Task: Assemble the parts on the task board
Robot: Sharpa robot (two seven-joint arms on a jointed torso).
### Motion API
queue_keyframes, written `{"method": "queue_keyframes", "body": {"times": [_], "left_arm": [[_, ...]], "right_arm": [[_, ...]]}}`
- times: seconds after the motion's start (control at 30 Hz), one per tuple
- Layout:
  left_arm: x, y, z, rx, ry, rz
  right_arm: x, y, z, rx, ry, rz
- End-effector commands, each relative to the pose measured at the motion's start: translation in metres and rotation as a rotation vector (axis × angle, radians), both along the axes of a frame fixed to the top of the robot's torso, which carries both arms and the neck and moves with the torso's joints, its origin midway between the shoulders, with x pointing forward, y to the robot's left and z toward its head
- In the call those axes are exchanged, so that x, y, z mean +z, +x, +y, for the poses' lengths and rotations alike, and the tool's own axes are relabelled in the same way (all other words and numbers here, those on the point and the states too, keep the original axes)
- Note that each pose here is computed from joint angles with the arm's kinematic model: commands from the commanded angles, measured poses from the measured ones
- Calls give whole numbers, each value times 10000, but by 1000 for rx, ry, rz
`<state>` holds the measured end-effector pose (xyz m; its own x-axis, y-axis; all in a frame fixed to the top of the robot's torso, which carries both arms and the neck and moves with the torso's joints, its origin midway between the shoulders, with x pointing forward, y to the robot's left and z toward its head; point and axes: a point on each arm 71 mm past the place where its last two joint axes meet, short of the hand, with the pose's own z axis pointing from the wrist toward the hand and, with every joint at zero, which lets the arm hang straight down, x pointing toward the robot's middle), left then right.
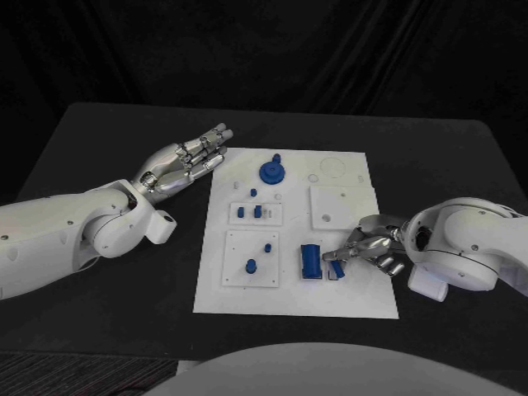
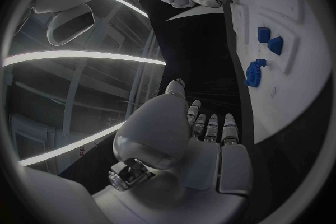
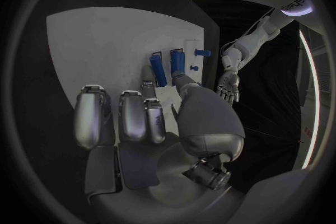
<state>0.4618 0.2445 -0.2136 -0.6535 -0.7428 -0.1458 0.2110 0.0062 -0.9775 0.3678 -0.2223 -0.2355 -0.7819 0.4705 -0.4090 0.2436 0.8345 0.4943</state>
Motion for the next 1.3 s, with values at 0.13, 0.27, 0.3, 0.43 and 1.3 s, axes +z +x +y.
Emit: {"method": "queue_keyframes", "body": {"times": [0.13,0.27,0.3,0.43,1.3], "left_arm": [[28,-19,-5,-19,-39,-30],[26,-17,-3,-19,-38,-28],[26,-16,-3,-19,-38,-28],[23,-15,-2,-18,-36,-26],[31,-31,14,-10,-36,-31]], "right_arm": [[2,-24,-27,1,-11,-5],[5,-31,-37,-1,-11,-6],[5,-32,-39,0,-12,-5],[6,-36,-42,1,-12,-4],[435,78,-177,-147,334,-299]]}}
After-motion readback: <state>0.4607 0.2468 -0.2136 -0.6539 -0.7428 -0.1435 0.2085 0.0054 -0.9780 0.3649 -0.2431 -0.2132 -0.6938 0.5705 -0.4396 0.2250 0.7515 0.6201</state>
